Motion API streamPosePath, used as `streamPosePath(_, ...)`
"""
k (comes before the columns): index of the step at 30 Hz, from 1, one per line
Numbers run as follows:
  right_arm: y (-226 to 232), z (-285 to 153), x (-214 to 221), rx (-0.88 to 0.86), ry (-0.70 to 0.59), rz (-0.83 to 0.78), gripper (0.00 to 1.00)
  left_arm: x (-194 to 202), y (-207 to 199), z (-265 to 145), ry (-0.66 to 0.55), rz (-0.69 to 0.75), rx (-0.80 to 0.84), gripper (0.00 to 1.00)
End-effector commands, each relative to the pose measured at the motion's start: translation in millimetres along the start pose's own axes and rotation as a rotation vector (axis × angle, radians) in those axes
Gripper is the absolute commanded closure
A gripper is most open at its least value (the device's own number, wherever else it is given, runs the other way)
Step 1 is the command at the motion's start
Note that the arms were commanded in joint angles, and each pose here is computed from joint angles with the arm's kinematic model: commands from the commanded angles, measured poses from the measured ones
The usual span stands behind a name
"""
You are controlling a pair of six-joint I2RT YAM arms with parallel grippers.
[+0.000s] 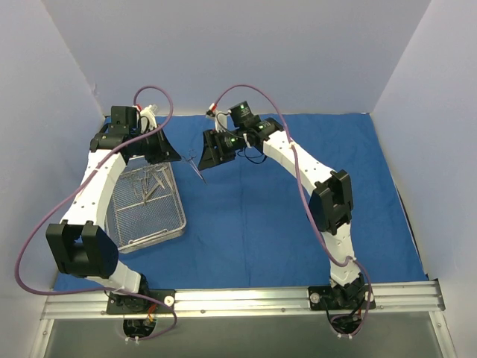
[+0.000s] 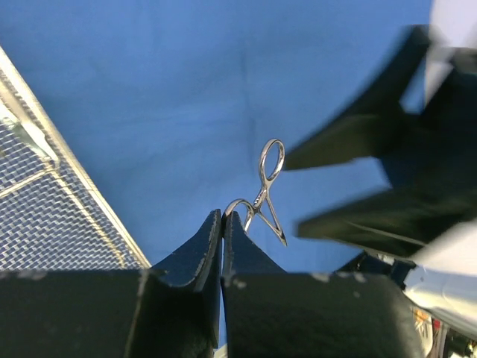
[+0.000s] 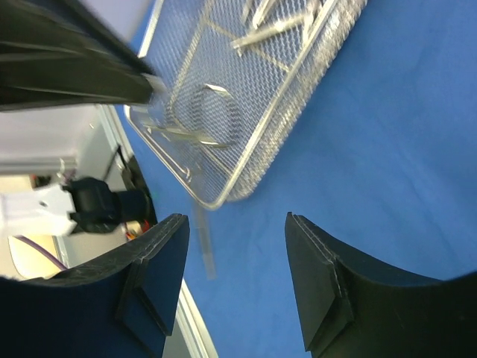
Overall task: Open and lay out the surgical kit
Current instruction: Place the medical item in the surgical kit.
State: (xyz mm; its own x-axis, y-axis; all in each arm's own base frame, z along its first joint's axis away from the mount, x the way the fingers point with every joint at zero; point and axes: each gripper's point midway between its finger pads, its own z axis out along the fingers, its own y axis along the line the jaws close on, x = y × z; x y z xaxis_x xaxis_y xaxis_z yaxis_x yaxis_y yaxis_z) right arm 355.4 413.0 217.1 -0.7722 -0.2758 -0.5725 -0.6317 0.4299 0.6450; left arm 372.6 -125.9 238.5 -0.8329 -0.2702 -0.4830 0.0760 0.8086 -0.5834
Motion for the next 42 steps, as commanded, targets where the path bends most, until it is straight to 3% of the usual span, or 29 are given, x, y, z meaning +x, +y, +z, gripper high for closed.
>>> streamPosePath(1, 7.2, -13.5, 15.1, -0.025, 0.043, -0.064, 0.46, 1.1, -29.7, -16.8, -0.025, 0.078, 0.112, 0.98)
streamPosePath(23, 41.0, -32.0, 6.8, -0.145, -0.038, -0.089, 0.46, 22.6, -33.9, -5.0, 0.047, 0.091, 0.154, 0.98)
streamPosePath(42, 46.6, -0.1, 19.8, -0.201, 0.002, -0.046, 0.54, 19.2, -50.3, 0.5, 0.060, 0.070, 0.244, 0.98)
